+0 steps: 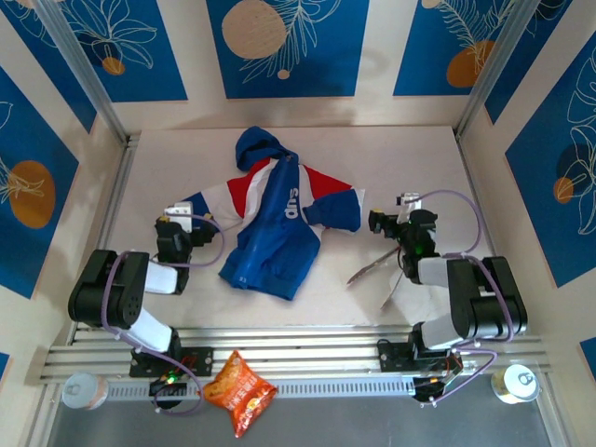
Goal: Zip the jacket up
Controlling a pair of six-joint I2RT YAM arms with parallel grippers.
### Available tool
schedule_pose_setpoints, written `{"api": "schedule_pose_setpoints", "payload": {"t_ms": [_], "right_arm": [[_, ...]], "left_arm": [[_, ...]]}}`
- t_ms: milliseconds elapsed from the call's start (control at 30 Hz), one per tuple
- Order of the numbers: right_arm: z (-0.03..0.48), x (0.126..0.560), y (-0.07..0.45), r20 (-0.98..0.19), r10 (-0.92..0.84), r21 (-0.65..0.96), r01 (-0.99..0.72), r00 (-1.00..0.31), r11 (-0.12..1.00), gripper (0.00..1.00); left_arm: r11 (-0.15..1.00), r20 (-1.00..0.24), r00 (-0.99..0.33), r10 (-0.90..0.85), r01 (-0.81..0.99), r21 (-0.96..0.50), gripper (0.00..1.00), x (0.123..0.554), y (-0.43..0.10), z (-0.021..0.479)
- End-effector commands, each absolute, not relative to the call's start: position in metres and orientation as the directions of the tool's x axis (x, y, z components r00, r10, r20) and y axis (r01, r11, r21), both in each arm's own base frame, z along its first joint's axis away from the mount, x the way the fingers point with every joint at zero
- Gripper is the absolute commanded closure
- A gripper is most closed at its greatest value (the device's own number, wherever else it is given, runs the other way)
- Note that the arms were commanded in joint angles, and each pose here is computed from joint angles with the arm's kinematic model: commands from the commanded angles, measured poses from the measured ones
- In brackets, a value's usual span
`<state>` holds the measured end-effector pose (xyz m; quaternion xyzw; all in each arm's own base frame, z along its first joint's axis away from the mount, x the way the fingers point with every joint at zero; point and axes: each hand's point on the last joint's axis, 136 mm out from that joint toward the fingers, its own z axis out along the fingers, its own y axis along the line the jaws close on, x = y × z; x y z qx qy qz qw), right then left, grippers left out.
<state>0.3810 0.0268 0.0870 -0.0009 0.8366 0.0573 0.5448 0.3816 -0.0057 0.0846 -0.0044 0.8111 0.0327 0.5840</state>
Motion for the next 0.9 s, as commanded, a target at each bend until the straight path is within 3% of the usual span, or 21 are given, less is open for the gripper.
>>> {"api": "schedule_pose_setpoints", "payload": {"t_ms": [0,867], "right_arm": [[0.0995,0.3992,0.0246,-0.919,0.069,0.103,-0.066,-0.388,0.993,0.01],[0.0987,0.3999,0.0216,-0.911,0.095,0.135,-0.074,-0.401,0.988,0.01]], "left_arm": [[0.998,-0.952,-0.304,0.047,-0.026,0.058,0.0,0.3928,-0.0059,0.094],[0.998,-0.948,-0.313,0.058,-0.001,0.061,0.0,0.3943,-0.0103,0.093]]}}
